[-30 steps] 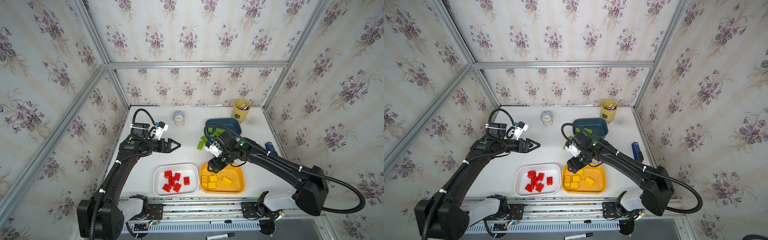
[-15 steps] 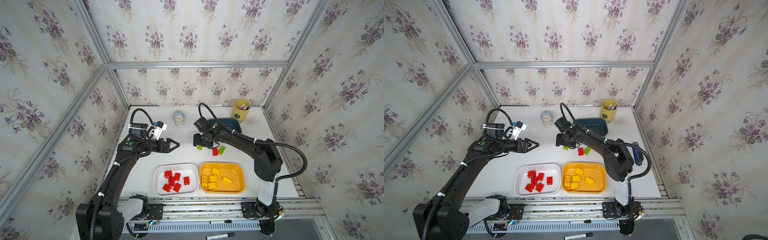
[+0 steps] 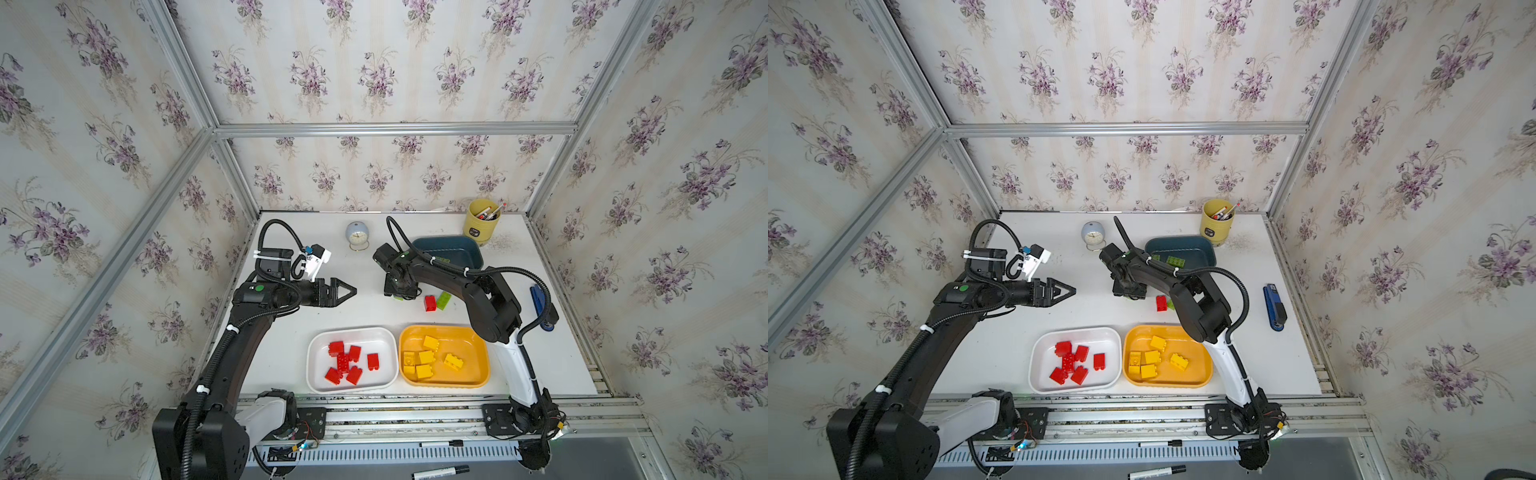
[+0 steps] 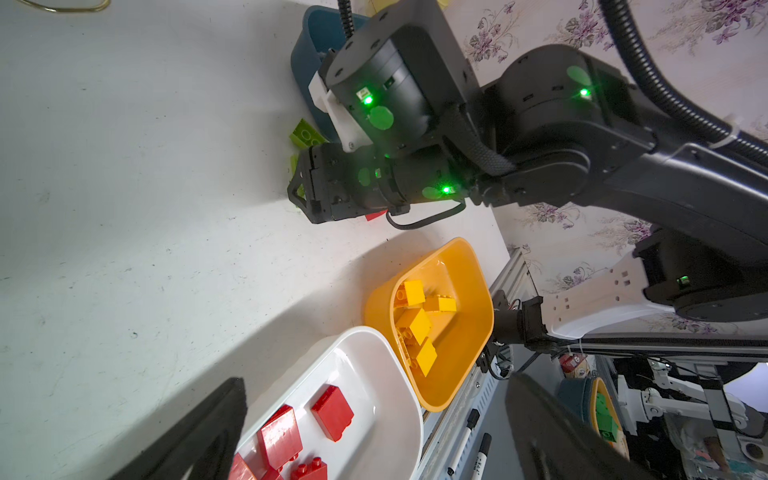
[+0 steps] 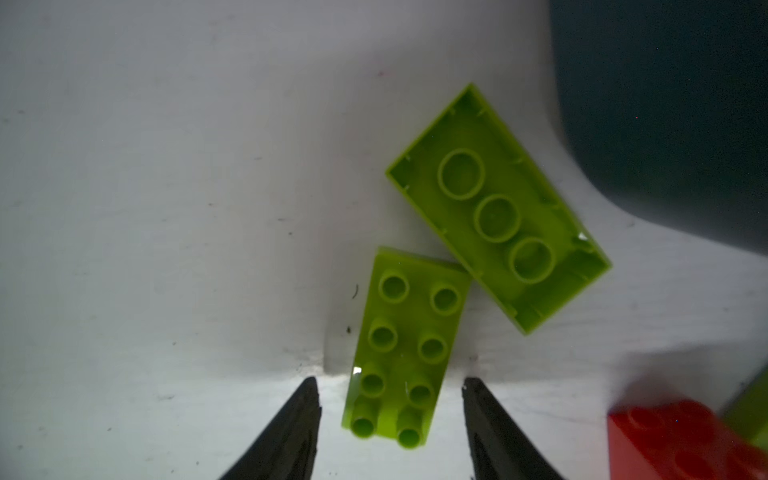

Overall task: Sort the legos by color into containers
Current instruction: 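Lower the right gripper onto a lime-green 2x4 brick and grasp, then carry the green brick with the right gripper into the teal tub and release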

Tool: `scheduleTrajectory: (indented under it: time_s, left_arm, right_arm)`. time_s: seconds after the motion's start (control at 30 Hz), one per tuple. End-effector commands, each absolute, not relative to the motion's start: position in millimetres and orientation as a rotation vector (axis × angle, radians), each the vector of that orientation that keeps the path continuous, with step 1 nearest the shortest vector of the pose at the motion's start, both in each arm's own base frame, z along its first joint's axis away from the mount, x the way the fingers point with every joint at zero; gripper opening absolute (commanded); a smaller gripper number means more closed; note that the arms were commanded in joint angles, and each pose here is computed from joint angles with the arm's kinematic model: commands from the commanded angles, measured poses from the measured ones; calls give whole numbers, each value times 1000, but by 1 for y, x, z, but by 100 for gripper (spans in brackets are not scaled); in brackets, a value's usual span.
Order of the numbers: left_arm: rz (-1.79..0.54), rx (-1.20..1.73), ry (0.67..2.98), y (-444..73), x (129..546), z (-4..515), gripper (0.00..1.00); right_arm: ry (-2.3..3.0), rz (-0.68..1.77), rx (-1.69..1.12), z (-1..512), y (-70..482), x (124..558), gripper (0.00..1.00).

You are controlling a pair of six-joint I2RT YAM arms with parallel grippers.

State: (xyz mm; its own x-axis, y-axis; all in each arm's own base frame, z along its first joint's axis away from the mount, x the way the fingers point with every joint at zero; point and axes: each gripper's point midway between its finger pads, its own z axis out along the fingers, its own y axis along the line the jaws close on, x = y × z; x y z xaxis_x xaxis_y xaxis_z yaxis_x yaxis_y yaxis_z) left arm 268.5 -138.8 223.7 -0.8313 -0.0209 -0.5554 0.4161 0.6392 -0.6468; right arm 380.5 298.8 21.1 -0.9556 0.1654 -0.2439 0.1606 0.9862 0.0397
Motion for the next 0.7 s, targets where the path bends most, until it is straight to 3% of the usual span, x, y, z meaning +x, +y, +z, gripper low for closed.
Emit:
scheduleTrajectory:
  time_s: [0.0, 0.1, 0.3, 0.5, 0.67]
  left_arm:
    - [-1098, 331, 2329, -138, 266, 223, 99]
    - [-1097, 332, 2331, -138, 266, 223, 99]
    - [-1099, 334, 2330, -137, 266, 223, 99]
    - [-1138, 325, 2323, -140, 267, 228, 99]
    - [-1174, 316, 2294, -144, 270, 238, 99]
  right_arm:
    - [2878, -41, 231, 20, 294, 383, 49]
    - [2881, -74, 228, 16, 291, 383, 38]
    - [2865, 2, 138, 39, 297, 384, 24]
    - [2750, 119, -85, 114, 284, 372, 22]
    - [2717, 86, -253, 138, 241, 365, 21]
